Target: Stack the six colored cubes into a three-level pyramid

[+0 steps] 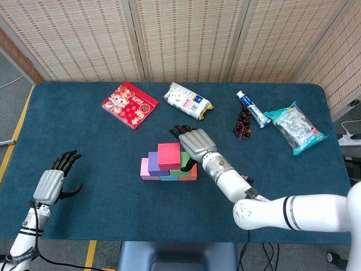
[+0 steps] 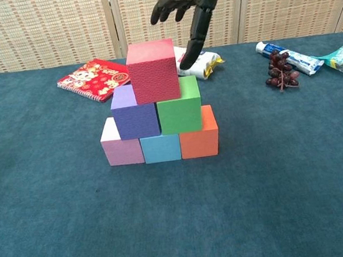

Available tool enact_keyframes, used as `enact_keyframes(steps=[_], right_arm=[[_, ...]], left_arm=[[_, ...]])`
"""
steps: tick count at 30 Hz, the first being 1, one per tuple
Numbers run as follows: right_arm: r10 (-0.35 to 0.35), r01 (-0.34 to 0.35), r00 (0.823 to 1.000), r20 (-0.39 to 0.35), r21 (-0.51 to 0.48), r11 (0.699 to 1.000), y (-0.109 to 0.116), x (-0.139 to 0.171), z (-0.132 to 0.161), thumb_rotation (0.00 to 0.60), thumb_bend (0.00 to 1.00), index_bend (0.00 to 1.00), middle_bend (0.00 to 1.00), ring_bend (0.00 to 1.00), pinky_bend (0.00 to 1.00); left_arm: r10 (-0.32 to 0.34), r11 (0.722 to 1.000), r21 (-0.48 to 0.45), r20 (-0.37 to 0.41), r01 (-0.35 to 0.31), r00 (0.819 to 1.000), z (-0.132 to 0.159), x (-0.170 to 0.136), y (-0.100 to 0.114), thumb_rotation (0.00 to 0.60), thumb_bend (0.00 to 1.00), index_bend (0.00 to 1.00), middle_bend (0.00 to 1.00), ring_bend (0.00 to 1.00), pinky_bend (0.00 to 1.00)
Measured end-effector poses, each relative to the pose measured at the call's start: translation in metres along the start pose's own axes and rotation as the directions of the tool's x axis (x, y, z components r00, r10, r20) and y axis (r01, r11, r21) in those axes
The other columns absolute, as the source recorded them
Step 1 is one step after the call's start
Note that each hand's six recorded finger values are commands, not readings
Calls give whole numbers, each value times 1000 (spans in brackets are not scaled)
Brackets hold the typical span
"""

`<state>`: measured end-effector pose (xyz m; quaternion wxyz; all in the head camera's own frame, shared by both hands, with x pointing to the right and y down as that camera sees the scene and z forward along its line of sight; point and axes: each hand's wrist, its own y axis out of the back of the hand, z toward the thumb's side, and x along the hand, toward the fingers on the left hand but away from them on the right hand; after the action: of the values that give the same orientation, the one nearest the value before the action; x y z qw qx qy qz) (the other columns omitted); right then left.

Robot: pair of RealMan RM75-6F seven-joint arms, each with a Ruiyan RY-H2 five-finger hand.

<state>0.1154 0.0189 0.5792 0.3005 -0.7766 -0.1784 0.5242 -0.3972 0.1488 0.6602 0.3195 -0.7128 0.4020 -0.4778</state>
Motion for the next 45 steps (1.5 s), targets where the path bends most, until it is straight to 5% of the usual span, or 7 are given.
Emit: enact_keyframes(steps=[8, 14, 16, 18, 21, 24, 45], right_arm=[[-3, 13, 997, 80, -129, 992, -14, 22, -76, 600, 172, 0, 85, 78, 270], [28, -17, 993, 118, -91, 996, -39, 3, -108, 600, 152, 0, 85, 27, 218], [38, -29, 993, 116, -77, 997, -51, -7, -109, 600, 146, 0, 84, 12, 197], [48, -41, 993, 109, -59, 997, -65, -18, -108, 600, 121, 0, 71, 3, 166], [52, -49, 994, 99, -27, 998, -82, -32, -104, 600, 103, 0, 32, 0, 114], [47, -47, 995, 91, -3, 999, -95, -44, -100, 600, 90, 0, 1, 0, 71], [16, -17, 998, 68, 23, 1000, -117, -79, -91, 600, 90, 0, 0, 0, 37]], left_arm=[[-123, 992, 20, 11, 122, 992, 2, 10, -22, 600, 313, 145, 41, 0, 126], [-233, 971, 56, 14, 232, 972, 10, 21, -44, 594, 315, 146, 27, 0, 87], [-266, 962, 70, 15, 264, 964, 14, 25, -52, 524, 315, 140, 15, 0, 57], [-303, 950, 90, 19, 300, 953, 18, 28, -60, 368, 316, 123, 1, 0, 28], [-353, 930, 119, 31, 347, 935, 26, 29, -73, 208, 316, 96, 0, 0, 10], [-387, 916, 138, 58, 376, 920, 38, 32, -82, 138, 313, 80, 0, 0, 1], [-425, 902, 156, 153, 402, 892, 83, 47, -104, 131, 312, 67, 0, 0, 0]])
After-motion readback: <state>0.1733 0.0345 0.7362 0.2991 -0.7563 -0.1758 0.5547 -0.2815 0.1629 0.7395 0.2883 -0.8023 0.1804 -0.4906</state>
